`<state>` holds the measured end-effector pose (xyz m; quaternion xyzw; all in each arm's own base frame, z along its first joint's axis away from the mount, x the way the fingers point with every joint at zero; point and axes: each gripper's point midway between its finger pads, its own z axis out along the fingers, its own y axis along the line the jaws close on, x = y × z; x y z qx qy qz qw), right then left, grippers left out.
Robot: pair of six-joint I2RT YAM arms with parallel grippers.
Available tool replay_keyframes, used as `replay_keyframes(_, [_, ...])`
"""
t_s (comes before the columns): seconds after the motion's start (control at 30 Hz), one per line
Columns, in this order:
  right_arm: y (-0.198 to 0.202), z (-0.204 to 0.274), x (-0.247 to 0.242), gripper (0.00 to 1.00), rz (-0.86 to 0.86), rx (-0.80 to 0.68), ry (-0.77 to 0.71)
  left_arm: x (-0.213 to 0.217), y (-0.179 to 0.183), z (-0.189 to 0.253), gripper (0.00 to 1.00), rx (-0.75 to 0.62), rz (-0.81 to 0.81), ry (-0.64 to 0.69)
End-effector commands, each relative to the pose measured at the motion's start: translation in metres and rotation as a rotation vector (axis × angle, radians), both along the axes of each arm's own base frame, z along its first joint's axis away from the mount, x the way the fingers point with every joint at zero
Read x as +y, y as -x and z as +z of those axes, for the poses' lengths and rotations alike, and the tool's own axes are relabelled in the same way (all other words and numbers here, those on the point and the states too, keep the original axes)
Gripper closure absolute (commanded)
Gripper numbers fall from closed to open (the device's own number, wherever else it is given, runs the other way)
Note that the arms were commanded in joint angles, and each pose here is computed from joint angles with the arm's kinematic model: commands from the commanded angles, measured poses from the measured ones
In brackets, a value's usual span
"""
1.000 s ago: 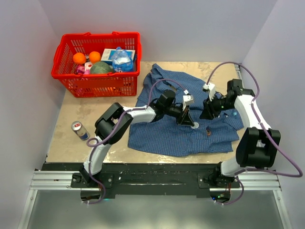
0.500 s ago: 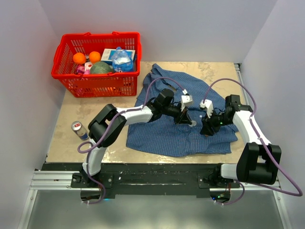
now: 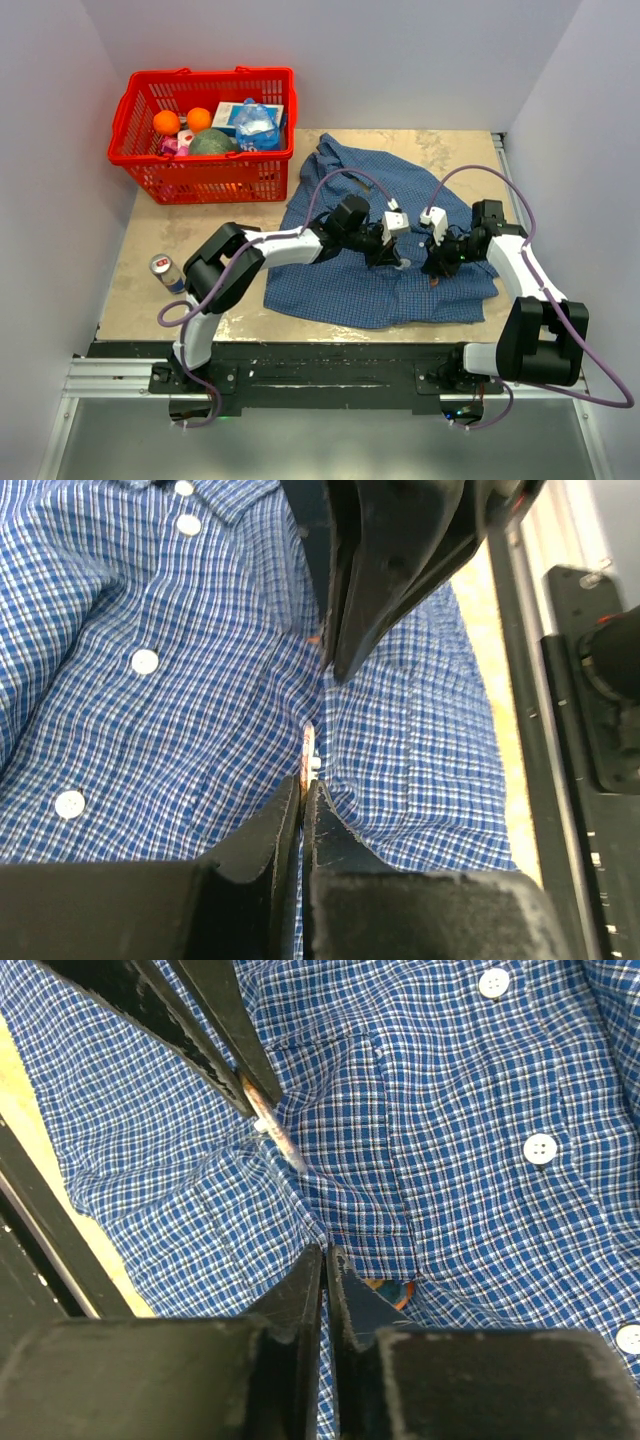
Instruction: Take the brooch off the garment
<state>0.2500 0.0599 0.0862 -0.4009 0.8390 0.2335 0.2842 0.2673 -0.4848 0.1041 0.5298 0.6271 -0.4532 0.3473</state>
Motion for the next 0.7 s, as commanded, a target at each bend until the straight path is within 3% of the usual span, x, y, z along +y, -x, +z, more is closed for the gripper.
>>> replay_keyframes(0.0, [0.000,0.014,0.004,0.97,0.014,-0.016,-0.026,-0.002,-0.010,0.020,1.00,-0.169,0.062,0.022])
replay_keyframes(0.37, [0.007,0.015,0.006,1.00,0.056,0.013,-0.030,-0.008,-0.021,0.024,1.00,-0.383,0.163,0.002])
replay_keyframes(0.67, [0.003,0.016,0.006,1.00,0.045,0.006,-0.036,-0.006,-0.039,0.036,1.00,-0.639,0.247,-0.049])
